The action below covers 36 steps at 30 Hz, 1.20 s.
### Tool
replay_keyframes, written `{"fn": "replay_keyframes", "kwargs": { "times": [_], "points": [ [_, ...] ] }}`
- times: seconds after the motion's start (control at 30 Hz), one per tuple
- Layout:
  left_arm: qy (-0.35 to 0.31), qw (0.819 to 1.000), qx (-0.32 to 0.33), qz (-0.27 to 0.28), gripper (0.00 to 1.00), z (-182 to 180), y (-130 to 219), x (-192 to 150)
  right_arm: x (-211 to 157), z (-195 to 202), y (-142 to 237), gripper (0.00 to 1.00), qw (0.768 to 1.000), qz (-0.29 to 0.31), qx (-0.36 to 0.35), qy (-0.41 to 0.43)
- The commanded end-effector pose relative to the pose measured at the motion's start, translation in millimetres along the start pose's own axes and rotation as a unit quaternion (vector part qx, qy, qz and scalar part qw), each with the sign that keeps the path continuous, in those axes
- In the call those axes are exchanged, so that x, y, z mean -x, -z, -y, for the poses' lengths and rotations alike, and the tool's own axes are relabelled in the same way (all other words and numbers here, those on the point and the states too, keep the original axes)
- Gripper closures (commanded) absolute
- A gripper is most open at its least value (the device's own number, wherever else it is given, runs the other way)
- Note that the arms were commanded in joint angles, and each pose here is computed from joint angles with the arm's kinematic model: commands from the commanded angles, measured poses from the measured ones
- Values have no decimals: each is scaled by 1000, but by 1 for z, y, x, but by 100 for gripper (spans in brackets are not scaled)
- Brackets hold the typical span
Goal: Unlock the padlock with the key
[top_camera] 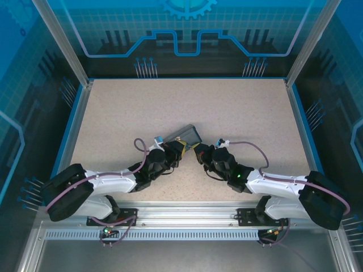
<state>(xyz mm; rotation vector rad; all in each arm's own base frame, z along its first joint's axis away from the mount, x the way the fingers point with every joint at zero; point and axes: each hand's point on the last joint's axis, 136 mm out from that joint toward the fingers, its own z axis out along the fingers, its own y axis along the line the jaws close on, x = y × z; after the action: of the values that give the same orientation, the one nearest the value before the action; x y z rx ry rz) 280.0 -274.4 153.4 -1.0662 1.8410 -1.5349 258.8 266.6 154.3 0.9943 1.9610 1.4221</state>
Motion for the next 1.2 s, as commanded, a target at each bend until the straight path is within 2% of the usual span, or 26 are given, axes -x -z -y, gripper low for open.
{"fn": "replay_keyframes", "kwargs": {
  "times": [0.0, 0.3, 0.73, 0.97, 1.17],
  "points": [
    [2, 1000, -4, -16, 100, -2, -1, -9, 0, -18, -3, 100, 999, -4, 23, -33],
    [5, 1000, -12, -24, 100, 0, -3, -15, -4, -7, -7, 100, 997, -13, 12, -77],
    [-6, 999, 10, -39, 100, -16, -4, -21, -15, -7, -27, 100, 996, -48, 14, -77],
    [-69, 996, 28, -46, 100, -42, 0, -18, -11, 14, -29, 100, 995, -47, -23, -85],
    [-172, 979, 22, -103, 100, -49, -1, -31, -8, 27, -33, 100, 992, -46, -42, -112]
  ]
}}
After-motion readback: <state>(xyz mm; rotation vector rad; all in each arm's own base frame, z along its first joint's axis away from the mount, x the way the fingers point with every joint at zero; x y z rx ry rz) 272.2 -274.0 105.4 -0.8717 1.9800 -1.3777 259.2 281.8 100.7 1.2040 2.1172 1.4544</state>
